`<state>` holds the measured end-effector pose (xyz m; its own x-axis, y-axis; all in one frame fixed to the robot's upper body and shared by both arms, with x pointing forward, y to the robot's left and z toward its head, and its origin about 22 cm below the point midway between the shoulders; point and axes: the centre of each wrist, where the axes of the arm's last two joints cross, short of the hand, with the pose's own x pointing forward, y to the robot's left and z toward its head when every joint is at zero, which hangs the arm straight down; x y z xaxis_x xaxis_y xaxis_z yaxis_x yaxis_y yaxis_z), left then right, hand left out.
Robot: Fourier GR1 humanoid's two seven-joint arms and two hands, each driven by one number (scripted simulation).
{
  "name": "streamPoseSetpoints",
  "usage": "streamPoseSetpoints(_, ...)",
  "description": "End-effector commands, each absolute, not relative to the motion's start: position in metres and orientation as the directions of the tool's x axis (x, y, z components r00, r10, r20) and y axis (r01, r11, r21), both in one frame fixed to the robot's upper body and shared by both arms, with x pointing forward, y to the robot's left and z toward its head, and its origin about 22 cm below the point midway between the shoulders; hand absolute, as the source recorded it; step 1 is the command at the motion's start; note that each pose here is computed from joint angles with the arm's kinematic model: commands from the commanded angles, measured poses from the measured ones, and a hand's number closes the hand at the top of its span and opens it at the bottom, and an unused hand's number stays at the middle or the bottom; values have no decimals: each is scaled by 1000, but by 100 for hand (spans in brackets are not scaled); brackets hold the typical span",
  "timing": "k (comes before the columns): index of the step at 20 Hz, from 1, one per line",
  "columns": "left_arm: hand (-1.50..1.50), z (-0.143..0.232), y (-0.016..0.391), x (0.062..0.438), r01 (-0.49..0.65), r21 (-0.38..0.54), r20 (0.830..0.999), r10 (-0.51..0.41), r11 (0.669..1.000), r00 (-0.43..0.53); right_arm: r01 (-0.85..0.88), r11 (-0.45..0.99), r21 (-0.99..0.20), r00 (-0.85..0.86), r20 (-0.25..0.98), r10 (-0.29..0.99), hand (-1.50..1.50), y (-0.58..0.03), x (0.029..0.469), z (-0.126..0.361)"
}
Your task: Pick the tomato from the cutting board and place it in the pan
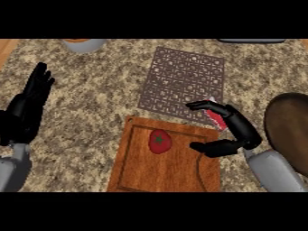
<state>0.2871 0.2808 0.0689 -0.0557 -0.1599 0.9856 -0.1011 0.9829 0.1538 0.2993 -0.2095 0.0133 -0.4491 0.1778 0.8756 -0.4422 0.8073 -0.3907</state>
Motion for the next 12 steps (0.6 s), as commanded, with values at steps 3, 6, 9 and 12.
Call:
streamPoseSetpoints(3,0,43,269,289,-100,147,987,-152,984,-54,-386,725,-571,-575,763,295,-150,-262,311,57)
streamPoseSetpoints(6,0,48,280,289,-108,160,986,-165,981,-39,-407,600,-689,-590,699,404,-150,-262,329,124)
streamPoseSetpoints(9,0,47,271,293,-107,152,987,-157,983,-39,-416,434,-799,-609,599,519,-150,-268,327,154)
streamPoseSetpoints(12,0,48,275,300,-105,150,987,-155,983,-38,-439,375,-817,-598,577,556,-150,-249,325,186)
